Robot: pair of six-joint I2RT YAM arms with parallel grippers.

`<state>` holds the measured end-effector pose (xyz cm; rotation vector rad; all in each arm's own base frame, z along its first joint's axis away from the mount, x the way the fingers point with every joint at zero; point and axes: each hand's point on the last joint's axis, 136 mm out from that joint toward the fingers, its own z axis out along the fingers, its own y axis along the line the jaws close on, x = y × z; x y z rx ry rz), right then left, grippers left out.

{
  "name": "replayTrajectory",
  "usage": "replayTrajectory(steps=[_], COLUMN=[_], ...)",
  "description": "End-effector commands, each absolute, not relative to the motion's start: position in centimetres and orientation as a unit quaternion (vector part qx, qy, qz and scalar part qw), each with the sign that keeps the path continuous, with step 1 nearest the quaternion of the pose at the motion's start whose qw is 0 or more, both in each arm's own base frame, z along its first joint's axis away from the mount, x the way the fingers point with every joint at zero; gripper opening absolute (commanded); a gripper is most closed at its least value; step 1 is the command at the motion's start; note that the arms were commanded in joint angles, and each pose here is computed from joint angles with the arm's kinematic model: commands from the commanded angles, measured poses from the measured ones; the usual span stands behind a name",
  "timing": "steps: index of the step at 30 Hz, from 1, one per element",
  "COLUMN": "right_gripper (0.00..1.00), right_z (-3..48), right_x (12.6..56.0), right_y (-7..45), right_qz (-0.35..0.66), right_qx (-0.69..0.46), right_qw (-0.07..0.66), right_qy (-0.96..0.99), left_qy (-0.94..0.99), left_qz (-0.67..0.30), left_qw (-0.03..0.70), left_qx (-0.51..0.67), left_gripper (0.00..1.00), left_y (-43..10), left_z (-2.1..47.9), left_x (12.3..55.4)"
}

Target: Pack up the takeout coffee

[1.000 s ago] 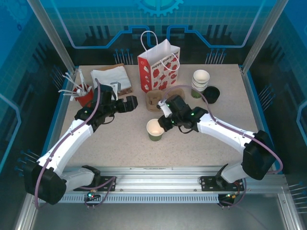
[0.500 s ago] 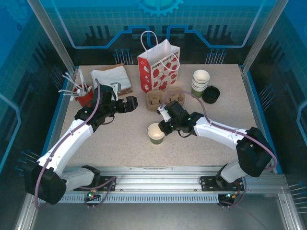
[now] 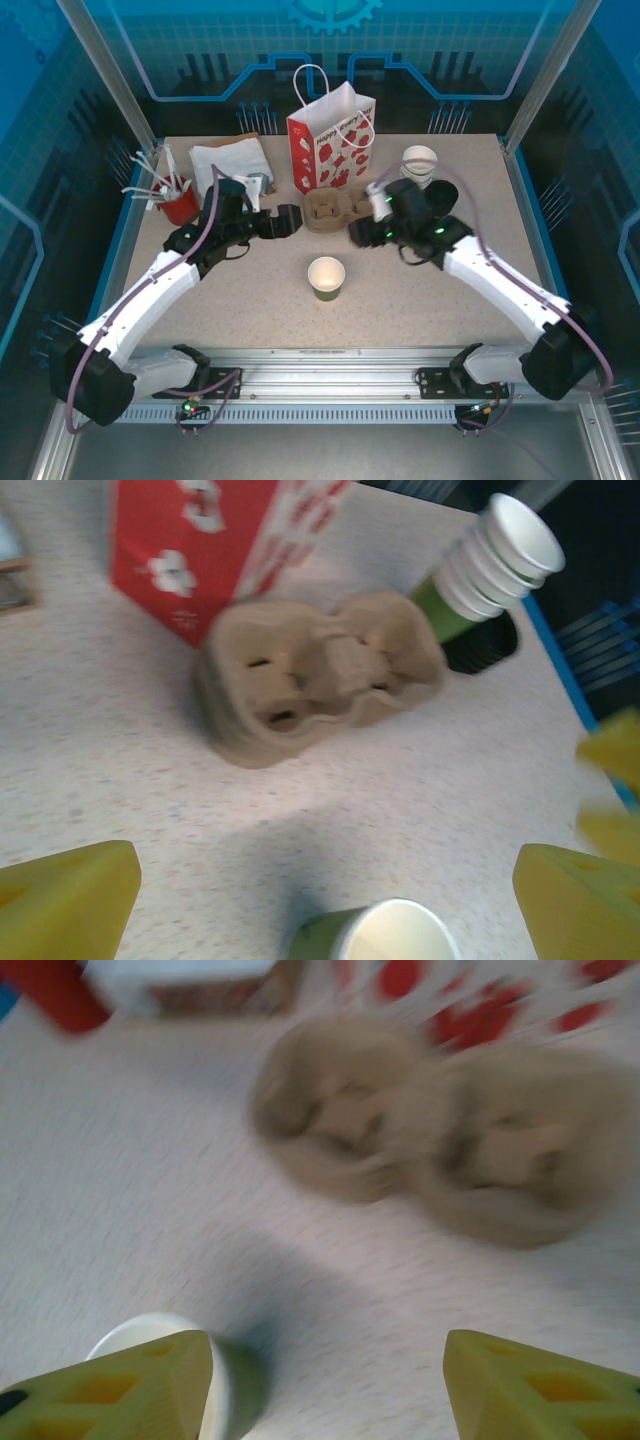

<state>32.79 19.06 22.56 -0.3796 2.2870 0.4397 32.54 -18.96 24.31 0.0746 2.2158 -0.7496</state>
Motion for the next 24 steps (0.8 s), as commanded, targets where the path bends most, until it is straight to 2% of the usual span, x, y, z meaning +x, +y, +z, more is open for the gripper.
replayTrajectory(steps=[1,6,11,17,24], right_gripper=[0.66,0.68,0.66,0.59,0.46], right_z=[22.7,22.3,19.0,14.4,9.8], right_x=[34.2,37.3,41.2,45.7,48.2], right_y=[11.9,1.4,-5.1,-6.9,-7.6], right_qz=[0.127,0.066,0.033,0.002,-0.014], right_qx=[-0.047,0.103,0.191,0.195,0.183], right_qw=[0.380,0.398,0.354,0.295,0.246], right_qy=[0.915,0.909,0.915,0.935,0.952], left_qy=[0.854,0.856,0.854,0.848,0.852], left_qz=[-0.339,-0.340,-0.344,-0.347,-0.343], left_qw=[0.389,0.381,0.378,0.382,0.378], left_qx=[0.069,0.083,0.098,0.119,0.118], left_gripper=[0.97,0.97,0.96,0.97,0.96], left_y=[-22.3,-23.9,-25.0,-25.9,-26.0], left_z=[25.7,25.8,26.0,26.2,26.0], left_x=[32.4,32.6,32.6,32.2,32.2])
